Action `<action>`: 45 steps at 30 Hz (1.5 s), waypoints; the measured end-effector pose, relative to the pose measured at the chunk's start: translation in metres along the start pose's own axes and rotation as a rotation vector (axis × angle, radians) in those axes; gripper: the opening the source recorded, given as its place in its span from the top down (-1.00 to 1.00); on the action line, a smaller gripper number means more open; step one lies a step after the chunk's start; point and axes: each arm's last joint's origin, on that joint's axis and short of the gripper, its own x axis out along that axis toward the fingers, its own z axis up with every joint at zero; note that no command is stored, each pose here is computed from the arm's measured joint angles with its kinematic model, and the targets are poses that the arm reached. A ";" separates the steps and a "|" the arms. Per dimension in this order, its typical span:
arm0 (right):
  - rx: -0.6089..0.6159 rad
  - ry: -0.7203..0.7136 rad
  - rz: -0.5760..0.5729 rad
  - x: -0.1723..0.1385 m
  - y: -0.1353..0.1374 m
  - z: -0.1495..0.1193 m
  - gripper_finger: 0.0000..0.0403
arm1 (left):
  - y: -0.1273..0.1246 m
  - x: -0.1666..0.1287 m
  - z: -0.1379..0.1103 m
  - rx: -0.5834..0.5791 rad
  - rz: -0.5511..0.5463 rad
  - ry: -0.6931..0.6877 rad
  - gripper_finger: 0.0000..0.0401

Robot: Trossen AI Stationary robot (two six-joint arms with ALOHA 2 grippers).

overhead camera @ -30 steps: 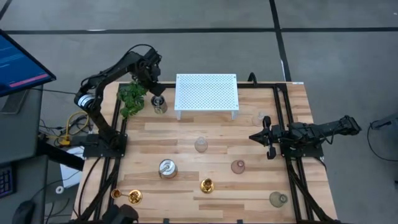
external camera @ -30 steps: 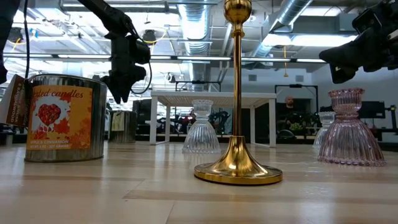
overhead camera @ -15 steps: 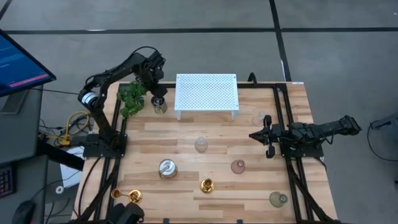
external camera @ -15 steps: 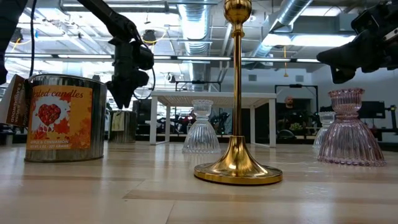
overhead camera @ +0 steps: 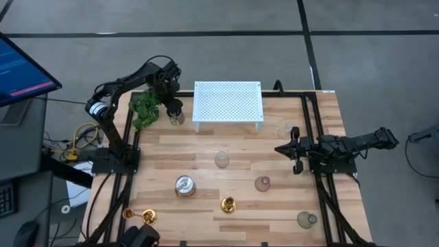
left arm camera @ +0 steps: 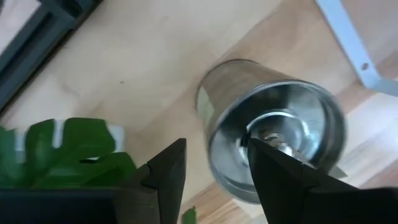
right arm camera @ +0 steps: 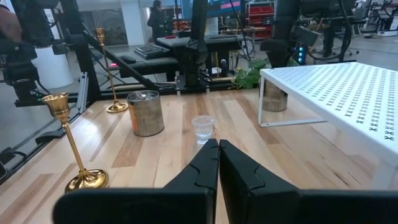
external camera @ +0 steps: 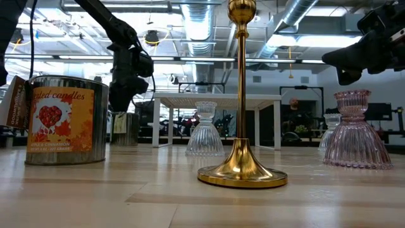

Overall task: Pick & Place candle stick holders
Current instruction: Put the top silver scented candle on the shelf

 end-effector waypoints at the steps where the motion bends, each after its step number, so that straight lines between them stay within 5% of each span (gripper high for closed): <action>1: 0.000 0.000 0.000 0.000 0.000 0.000 0.97 | 0.000 0.000 0.000 0.000 -0.003 -0.001 0.19; 20: 0.000 -0.002 -0.020 0.000 -0.001 0.000 0.97 | 0.001 0.007 -0.002 0.014 -0.002 0.000 0.95; 45: -0.001 -0.001 -0.022 0.000 -0.001 0.000 0.97 | -0.004 -0.035 -0.017 -0.129 0.037 -0.163 1.00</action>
